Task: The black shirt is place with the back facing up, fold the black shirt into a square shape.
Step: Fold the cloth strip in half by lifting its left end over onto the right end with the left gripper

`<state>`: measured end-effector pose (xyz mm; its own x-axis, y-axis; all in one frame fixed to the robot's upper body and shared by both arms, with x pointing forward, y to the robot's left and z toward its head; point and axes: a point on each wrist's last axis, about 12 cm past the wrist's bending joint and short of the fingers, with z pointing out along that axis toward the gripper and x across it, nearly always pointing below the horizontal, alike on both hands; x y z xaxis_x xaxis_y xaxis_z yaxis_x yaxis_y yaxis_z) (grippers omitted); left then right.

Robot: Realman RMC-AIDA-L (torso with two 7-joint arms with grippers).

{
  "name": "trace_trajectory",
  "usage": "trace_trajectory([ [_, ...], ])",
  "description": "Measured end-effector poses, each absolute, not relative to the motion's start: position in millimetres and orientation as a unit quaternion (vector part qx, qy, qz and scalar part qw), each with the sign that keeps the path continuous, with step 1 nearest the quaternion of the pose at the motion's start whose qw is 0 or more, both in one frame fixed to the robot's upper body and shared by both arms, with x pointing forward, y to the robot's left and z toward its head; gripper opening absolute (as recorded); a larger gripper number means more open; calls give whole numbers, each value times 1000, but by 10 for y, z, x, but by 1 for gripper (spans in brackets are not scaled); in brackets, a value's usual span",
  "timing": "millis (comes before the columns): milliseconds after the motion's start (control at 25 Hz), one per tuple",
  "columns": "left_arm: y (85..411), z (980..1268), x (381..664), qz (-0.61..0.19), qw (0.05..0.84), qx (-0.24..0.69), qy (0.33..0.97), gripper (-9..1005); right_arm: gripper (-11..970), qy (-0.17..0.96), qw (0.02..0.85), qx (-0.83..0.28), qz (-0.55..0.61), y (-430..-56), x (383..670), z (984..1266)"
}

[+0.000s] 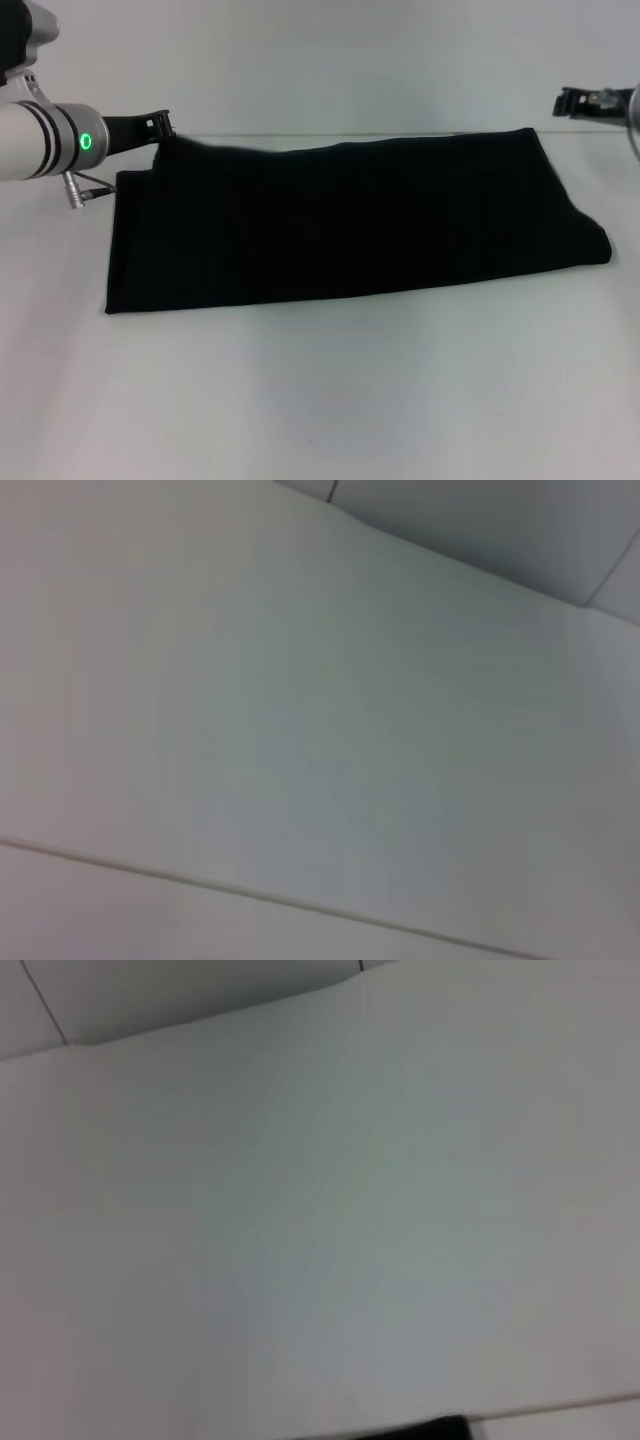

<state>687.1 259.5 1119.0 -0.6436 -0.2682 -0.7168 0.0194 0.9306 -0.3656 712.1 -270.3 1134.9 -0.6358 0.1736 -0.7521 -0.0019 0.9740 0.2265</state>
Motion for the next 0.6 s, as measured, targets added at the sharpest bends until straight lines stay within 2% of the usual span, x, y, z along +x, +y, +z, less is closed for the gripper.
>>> trace_trajectory([
  [120, 2593, 11231, 6885, -182, 416, -75, 888, 51, 75, 901, 419, 39, 105, -2829, 7178, 11529],
  [280, 2701, 11420, 6825, -242, 383, -98, 886, 139, 187, 908, 393, 39, 139, -3005, 7201, 11893],
  [400, 2919, 11503, 6656, -322, 335, -120, 877, 205, 423, 906, 378, 53, 182, -3134, 7126, 12055],
  [600, 3321, 11413, 6168, -493, 317, -149, 796, 434, 630, 852, 421, 40, 310, -3288, 6832, 12014],
])
